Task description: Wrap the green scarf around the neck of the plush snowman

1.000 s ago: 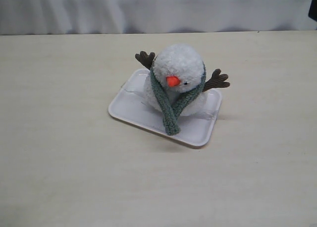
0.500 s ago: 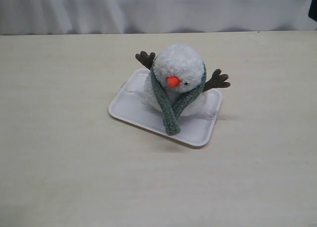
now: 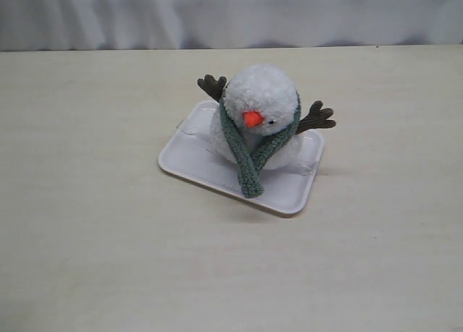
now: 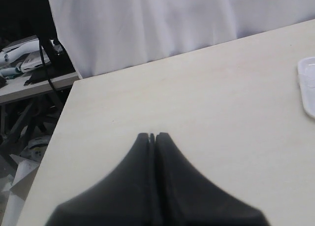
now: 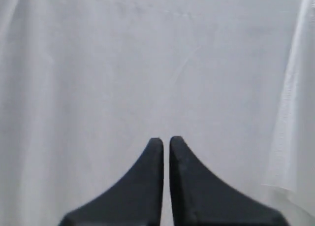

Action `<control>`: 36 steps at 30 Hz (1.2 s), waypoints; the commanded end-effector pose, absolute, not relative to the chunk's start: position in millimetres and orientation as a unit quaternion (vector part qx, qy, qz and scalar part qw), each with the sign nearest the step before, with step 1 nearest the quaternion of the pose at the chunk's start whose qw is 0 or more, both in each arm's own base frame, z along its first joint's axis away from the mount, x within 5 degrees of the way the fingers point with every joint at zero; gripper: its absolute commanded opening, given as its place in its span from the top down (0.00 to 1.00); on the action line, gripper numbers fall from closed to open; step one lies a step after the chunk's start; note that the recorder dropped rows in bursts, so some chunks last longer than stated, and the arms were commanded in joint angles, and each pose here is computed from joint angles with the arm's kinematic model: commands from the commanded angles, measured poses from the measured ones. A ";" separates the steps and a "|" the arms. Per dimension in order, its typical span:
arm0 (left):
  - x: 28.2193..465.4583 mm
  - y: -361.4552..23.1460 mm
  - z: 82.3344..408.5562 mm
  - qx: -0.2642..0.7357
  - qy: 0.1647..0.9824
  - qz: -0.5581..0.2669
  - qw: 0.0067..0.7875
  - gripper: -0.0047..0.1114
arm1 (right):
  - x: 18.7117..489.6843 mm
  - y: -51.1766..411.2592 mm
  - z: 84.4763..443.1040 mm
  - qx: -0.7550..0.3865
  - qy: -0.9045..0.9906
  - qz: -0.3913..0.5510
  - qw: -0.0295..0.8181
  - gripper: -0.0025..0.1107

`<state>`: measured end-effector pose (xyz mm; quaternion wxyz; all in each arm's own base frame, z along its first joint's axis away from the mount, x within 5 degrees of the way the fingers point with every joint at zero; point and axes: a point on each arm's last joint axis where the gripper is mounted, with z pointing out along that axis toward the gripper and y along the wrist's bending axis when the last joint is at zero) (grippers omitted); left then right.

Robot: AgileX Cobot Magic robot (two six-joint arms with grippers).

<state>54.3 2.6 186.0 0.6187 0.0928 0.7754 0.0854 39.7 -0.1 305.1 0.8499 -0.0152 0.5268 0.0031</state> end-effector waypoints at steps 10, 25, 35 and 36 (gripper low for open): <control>54.3 2.1 185.5 0.094 0.774 0.082 0.620 0.96 | 56.0 1.0 214.1 -0.048 0.670 -0.039 0.740 0.94; 54.3 2.1 185.5 0.094 0.774 0.082 0.620 0.96 | 53.5 0.2 182.3 -0.027 0.791 -0.013 0.611 0.94; 54.3 2.1 185.5 0.094 0.774 0.082 0.620 0.96 | 53.5 0.2 182.1 -0.026 0.792 -0.013 0.610 0.94; 54.3 2.1 185.5 0.094 0.774 0.082 0.620 0.96 | 53.5 0.2 182.1 -0.026 0.792 -0.013 0.610 0.94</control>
